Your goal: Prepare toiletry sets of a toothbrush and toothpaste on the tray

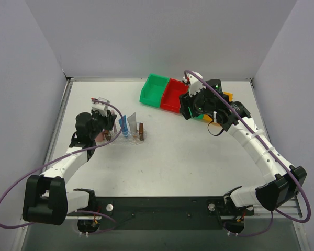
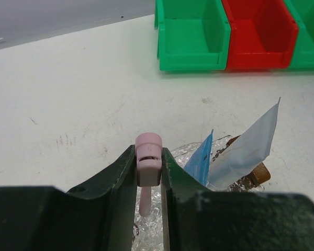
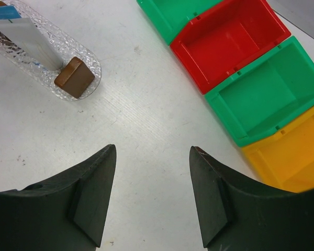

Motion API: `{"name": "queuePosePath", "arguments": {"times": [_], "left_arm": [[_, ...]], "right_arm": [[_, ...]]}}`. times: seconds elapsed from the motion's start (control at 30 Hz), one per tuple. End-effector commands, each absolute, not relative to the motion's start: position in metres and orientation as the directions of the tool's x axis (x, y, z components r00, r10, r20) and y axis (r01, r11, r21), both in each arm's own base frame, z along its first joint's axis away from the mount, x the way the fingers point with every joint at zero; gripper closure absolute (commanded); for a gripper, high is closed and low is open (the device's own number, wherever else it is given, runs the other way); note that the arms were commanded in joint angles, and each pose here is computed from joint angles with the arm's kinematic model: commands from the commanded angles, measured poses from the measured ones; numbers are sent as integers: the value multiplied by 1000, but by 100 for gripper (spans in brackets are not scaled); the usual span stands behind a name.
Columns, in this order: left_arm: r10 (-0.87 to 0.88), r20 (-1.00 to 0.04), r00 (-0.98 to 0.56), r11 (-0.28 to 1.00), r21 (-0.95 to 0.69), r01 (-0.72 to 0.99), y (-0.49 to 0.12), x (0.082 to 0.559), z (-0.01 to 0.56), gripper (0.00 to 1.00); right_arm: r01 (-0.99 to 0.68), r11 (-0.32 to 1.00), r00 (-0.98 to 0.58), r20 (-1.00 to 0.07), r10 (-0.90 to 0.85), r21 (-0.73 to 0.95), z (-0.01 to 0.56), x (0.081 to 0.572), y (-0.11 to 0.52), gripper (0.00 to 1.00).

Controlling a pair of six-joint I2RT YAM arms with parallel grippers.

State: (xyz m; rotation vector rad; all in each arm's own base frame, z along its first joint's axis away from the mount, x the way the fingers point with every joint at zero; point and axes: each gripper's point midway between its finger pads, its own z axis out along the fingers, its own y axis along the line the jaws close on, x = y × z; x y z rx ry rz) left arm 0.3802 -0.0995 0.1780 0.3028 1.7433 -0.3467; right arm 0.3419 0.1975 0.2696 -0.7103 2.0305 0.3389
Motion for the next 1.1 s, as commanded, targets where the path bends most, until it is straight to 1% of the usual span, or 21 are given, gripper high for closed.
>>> {"name": "queuePosePath", "arguments": {"times": [0.0,0.53,0.67,0.7,0.77,0.8,0.87,0.93,1.0,1.03,1.07], "left_arm": [[10,-992,-122,913,-41,405,-101,386,195,100],[36,-991,-127,911,-20,412,-101,387,193,100],[38,-990,-135,912,-21,409,-100,388,192,91],[39,-990,-138,912,-22,409,-101,388,192,86],[40,-990,-138,912,-20,410,-101,389,193,83],[40,-989,-139,913,-20,407,-100,389,192,79],[40,-990,-138,914,-19,405,-100,389,193,77],[42,-989,-140,914,-19,406,-100,389,193,71],[41,-989,-139,915,-18,403,-99,388,194,70],[42,-989,-139,914,-18,404,-99,388,194,66],[40,-990,-138,915,-19,403,-99,389,195,65]], "right_arm": [[-605,796,-399,-856,-328,-23,272,345,200,47],[-604,796,-402,-855,-328,-22,271,346,200,47],[-605,796,-401,-855,-329,-22,271,346,200,47],[-604,797,-404,-853,-330,-22,269,347,200,47],[-602,798,-406,-853,-329,-21,269,347,199,47],[-603,798,-406,-853,-329,-20,269,347,199,47],[-603,798,-404,-854,-327,-21,270,347,199,47],[-602,798,-406,-853,-329,-21,269,347,199,47],[-602,798,-404,-854,-327,-21,270,347,199,47],[-603,798,-404,-854,-327,-21,270,347,200,47],[-601,799,-407,-853,-328,-21,269,347,199,47]]}}
